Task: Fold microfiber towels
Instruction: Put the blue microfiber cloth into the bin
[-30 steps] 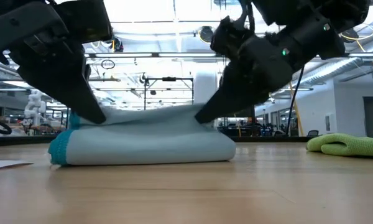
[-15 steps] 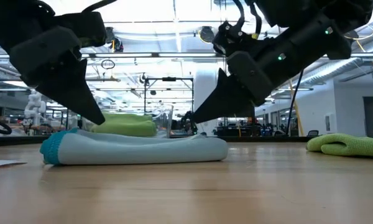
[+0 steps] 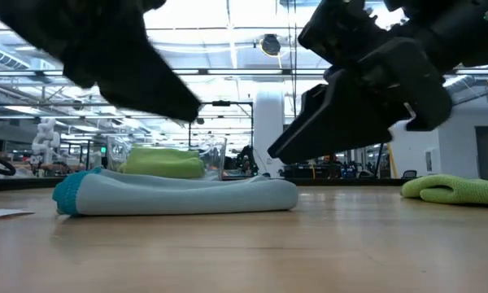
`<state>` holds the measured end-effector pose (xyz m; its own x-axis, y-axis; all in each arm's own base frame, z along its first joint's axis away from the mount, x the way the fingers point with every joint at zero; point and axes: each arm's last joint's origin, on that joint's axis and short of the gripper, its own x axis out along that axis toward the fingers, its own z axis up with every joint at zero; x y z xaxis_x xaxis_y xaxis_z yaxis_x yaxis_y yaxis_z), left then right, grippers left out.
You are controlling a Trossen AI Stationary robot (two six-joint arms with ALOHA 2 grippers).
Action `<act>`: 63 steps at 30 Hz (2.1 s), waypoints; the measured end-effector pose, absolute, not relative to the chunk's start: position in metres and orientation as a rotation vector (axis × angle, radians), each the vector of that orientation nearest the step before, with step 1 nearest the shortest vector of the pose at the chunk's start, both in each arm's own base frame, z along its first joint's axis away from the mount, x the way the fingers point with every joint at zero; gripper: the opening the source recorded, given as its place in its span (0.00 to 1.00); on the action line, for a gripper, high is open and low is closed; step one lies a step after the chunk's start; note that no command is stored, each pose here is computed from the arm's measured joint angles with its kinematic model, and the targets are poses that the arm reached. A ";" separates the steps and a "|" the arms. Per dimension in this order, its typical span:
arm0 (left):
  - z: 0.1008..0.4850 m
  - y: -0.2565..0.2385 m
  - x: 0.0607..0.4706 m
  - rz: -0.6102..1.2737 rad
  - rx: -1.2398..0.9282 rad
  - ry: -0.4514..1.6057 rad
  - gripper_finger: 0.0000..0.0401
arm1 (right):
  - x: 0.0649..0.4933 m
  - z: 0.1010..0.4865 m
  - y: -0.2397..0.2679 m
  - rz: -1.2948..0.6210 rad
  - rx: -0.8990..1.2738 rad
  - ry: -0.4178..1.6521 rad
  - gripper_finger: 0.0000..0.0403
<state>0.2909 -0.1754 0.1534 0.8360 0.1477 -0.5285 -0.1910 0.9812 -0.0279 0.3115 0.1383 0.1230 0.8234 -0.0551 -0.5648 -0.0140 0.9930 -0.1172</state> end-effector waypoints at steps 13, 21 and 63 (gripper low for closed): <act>0.110 -0.188 0.296 0.182 0.005 0.741 0.73 | 0.307 0.121 0.145 0.032 -0.126 0.630 0.63; 0.104 -0.180 0.288 0.249 -0.023 0.859 0.73 | 0.308 0.123 0.148 0.110 -0.093 0.623 0.63; 0.149 -0.156 0.287 0.219 0.073 0.838 0.73 | 0.337 0.094 0.131 0.064 -0.325 0.498 0.46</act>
